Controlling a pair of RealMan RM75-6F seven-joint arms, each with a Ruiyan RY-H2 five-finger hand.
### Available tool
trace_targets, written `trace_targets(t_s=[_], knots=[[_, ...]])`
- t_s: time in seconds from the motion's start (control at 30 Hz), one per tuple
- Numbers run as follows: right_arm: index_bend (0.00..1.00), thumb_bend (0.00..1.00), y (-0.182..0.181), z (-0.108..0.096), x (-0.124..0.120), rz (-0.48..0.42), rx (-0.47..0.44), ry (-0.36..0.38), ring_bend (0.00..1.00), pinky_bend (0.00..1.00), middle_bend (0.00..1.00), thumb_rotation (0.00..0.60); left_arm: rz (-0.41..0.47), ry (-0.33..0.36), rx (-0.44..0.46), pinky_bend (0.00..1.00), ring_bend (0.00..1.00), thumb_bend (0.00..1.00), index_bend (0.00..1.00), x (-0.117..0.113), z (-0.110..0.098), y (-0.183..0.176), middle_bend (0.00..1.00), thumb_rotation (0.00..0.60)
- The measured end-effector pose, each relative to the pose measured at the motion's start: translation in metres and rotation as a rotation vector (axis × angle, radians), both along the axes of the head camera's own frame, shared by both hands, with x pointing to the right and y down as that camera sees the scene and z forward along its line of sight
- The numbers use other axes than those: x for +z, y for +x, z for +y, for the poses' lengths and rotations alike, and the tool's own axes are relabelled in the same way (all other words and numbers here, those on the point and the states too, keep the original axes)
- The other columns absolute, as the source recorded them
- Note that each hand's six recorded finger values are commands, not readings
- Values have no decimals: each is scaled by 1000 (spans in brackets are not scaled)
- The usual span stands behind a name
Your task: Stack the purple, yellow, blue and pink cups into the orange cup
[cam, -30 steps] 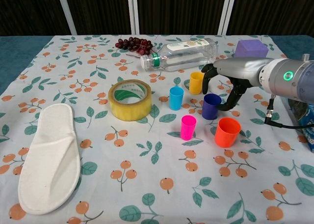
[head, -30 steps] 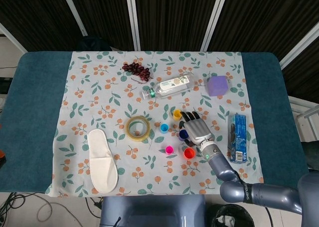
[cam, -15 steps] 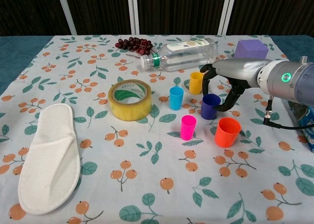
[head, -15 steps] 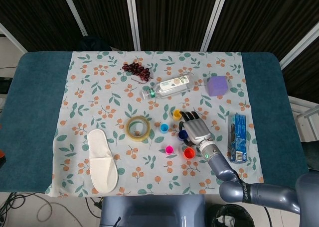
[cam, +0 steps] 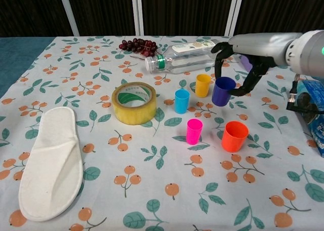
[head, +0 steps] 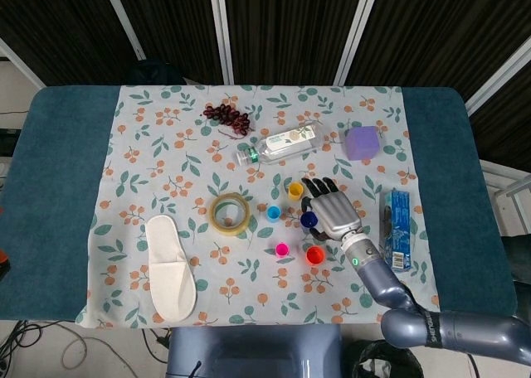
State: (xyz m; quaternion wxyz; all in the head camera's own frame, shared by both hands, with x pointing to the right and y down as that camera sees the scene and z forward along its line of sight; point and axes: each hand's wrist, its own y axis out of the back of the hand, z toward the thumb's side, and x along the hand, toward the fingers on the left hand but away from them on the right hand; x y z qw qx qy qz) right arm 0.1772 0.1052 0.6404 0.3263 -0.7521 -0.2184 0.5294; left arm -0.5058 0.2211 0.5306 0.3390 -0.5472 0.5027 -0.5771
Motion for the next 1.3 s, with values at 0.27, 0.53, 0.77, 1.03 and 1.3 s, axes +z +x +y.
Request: trace_targets(t_s=[0.27, 0.53, 0.77, 1.03, 1.3], knots=[[459, 394, 21, 30, -44, -3, -33, -10, 1, 9, 0, 600, 1, -2, 6, 0, 0, 798, 170, 1, 0, 2, 22, 600], [459, 394, 22, 58, -54, -53, -52, -18, 1, 8, 0, 600, 2, -6, 10, 0, 0, 798, 170, 2, 1, 3, 22, 600], [459, 394, 14, 71, -41, -81, -51, -40, 1, 7, 0, 600, 4, -3, 7, 0, 0, 798, 170, 1, 0, 3, 22, 600], [459, 394, 15, 66, -24, -69, -21, -44, 1, 8, 0, 600, 3, -5, 7, 0, 0, 797, 170, 1, 0, 2, 22, 600], [459, 394, 25, 62, -15, -39, 1, -50, 1, 8, 0, 600, -1, -6, 10, 0, 0, 798, 170, 2, 1, 3, 22, 600]])
